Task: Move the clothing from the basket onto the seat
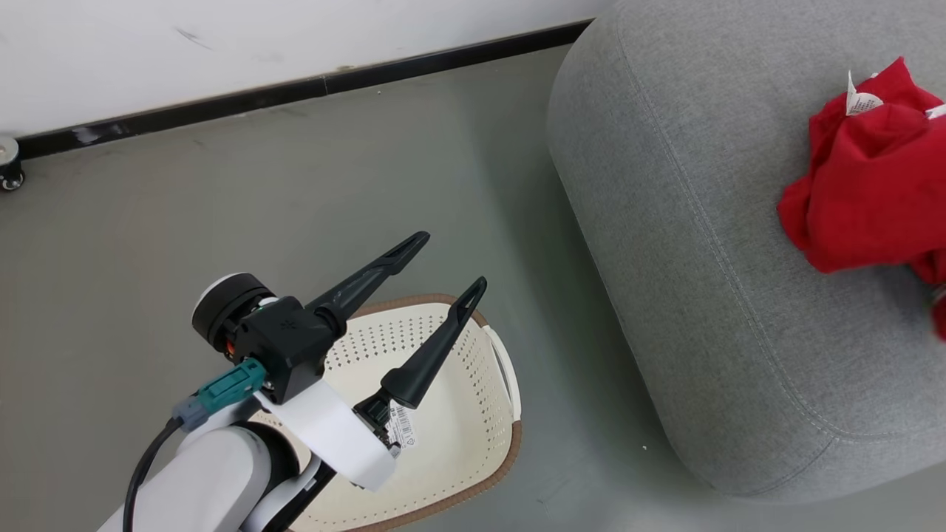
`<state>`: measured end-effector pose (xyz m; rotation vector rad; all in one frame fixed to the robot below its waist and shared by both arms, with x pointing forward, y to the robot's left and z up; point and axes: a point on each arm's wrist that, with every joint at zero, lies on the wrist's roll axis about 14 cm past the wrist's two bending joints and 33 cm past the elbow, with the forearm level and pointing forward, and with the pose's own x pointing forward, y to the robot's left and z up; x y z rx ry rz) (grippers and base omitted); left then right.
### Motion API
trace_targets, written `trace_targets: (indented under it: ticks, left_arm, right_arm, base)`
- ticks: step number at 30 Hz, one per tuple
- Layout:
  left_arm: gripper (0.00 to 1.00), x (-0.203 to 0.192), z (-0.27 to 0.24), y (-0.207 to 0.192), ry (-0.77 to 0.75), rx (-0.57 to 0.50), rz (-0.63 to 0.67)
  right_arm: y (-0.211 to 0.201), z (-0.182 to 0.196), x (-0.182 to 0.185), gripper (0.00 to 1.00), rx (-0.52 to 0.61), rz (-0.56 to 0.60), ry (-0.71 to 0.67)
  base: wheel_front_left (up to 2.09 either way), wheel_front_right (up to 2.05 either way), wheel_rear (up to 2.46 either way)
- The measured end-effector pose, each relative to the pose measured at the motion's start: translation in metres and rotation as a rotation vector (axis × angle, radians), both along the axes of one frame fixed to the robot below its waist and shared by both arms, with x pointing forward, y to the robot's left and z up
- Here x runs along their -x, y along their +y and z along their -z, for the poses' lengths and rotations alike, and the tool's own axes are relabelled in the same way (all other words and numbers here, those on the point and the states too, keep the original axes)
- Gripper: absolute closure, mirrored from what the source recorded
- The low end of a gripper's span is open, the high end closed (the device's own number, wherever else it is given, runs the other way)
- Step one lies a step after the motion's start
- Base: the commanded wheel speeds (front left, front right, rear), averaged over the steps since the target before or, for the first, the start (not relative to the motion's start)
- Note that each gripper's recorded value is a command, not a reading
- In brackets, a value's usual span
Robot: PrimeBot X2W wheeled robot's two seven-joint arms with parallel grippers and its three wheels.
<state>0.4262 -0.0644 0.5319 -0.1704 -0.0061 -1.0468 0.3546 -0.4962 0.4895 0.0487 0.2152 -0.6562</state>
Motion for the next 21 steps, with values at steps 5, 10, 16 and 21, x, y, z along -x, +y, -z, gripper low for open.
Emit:
trace_targets:
  ticks: [5,10,16,21]
  left_arm:
    - [0.0,-0.004,0.008,0.001,0.019,-0.007,-0.004]
    - [0.0,-0.006,0.012,0.0,0.029,-0.004,-0.002]
    - [0.0,-0.009,0.013,-0.002,0.033,0.001,-0.006]
    - [0.0,-0.009,0.011,-0.004,0.027,0.016,-0.005]
  right_arm:
    - [0.011,0.035,0.011,1.0,-0.047,0.012,0.068]
    - [0.02,0.05,0.013,0.97,-0.071,0.01,0.091]
    - [0.028,0.058,0.012,0.0,-0.074,-0.009,0.114]
    - [0.029,0.057,0.013,0.0,-0.066,-0.017,0.11]
  base:
    - [0.0,0.0,0.0]
    - [0.0,0.0,0.0]
    - [0.0,0.0,0.0]
    - [0.0,0.0,0.0]
